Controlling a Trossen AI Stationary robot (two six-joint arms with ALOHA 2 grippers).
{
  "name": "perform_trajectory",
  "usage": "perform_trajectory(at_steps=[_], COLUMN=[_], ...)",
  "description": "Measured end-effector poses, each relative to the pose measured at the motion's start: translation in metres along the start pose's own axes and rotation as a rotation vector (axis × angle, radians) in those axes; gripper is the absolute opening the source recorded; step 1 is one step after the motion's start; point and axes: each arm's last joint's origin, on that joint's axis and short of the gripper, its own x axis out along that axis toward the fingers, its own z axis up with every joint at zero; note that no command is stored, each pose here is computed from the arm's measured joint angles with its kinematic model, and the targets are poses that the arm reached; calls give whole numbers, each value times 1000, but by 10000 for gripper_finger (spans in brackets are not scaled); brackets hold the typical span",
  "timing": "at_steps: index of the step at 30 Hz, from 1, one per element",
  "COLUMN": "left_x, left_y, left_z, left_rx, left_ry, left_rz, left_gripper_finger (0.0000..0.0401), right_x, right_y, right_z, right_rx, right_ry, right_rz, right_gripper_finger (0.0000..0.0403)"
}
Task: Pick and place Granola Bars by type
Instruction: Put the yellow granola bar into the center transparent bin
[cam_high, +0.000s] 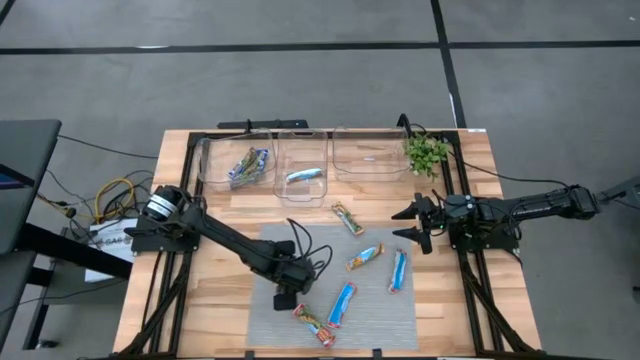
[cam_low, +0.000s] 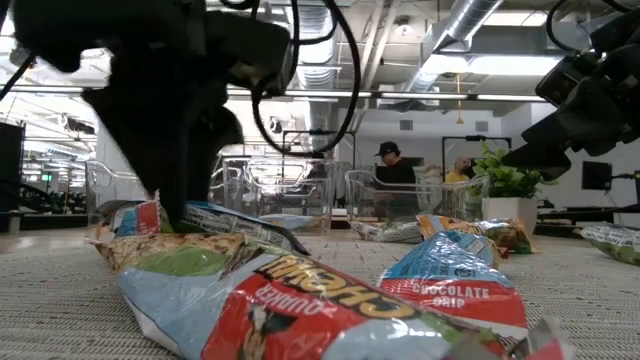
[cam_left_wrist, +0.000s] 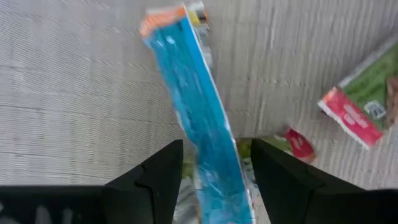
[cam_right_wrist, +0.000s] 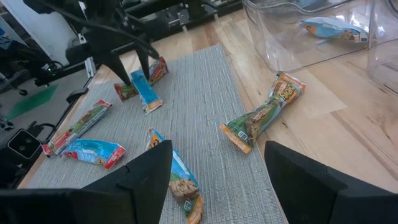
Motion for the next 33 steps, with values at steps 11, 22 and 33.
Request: perform_trajectory(at_steps=[11, 22, 33], left_x=[4, 4, -30], left_y=[1, -3, -7], left_z=[-3, 3, 34], left_rx=[2, 5, -24], left_ry=[-4, -58, -291], left_rz=[10, -54, -129], left_gripper_finger=[161, 44, 35], right_x=[0, 0, 0], right_y=[0, 0, 0], right_z=[0, 0, 0], right_rx=[0, 0, 0], right_ry=[0, 0, 0], right_rz=[0, 0, 0], right_gripper_finger=[249, 249, 249])
